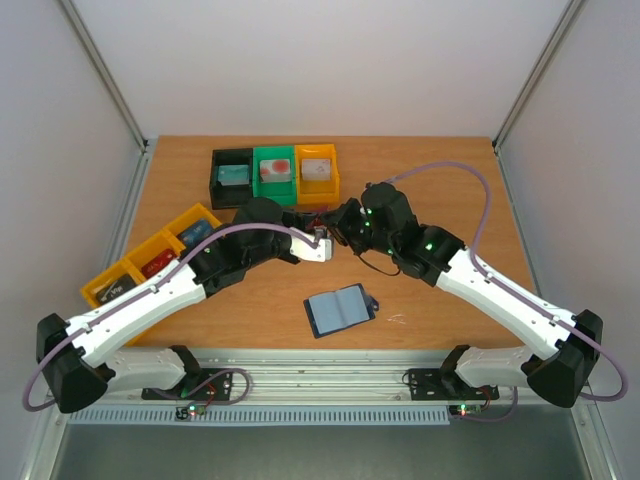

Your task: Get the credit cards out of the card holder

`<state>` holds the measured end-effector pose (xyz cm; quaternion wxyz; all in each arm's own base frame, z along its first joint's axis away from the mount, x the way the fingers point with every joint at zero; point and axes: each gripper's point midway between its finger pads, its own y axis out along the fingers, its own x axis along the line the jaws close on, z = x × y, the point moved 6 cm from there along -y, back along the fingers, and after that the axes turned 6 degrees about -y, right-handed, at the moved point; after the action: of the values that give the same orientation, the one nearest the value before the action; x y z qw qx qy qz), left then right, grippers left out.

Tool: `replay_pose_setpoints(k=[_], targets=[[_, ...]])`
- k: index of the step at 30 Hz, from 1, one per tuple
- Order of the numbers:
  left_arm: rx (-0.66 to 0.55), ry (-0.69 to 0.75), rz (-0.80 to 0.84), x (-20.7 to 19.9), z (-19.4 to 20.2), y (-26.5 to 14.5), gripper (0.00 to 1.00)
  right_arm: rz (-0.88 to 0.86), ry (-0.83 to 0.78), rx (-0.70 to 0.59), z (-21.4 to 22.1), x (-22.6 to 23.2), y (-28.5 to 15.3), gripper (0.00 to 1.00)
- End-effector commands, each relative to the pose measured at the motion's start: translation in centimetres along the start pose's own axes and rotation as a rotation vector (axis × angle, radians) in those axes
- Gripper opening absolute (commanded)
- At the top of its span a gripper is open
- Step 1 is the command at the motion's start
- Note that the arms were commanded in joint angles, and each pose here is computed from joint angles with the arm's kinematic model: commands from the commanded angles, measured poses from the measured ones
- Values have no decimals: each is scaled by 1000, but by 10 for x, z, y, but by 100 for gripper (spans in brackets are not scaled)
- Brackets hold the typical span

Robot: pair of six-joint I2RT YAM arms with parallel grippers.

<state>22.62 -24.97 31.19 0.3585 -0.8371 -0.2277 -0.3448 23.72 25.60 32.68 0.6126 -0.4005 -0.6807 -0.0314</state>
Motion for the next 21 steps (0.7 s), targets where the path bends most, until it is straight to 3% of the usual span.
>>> replay_pose_setpoints(k=[1, 3, 7, 8, 11, 12, 17, 21], targets=[[-7, 75, -140, 17, -4, -2, 22, -51, 50, -19, 1, 4, -4, 1], [0, 61, -127, 15, -2, -4, 2, -56, 54, -17, 1, 4, -3, 1], [13, 24, -104, 11, 1, -10, 0, -61, 37, -8, 2, 5, -1, 2], [21, 15, -97, 11, 2, -11, 0, -59, 27, -10, 1, 5, -2, 11], [69, -53, -51, 7, 12, -17, 0, -25, -24, -44, -6, 1, -12, 58], [82, -87, -17, 5, 18, -20, 0, -7, -43, -64, -10, -1, -18, 65], [319, -234, 178, -15, 75, -35, 0, 87, -203, -178, -40, -10, -64, 89], [574, -374, 277, -25, 135, -53, 0, 178, -388, -231, -49, -10, -97, 95]])
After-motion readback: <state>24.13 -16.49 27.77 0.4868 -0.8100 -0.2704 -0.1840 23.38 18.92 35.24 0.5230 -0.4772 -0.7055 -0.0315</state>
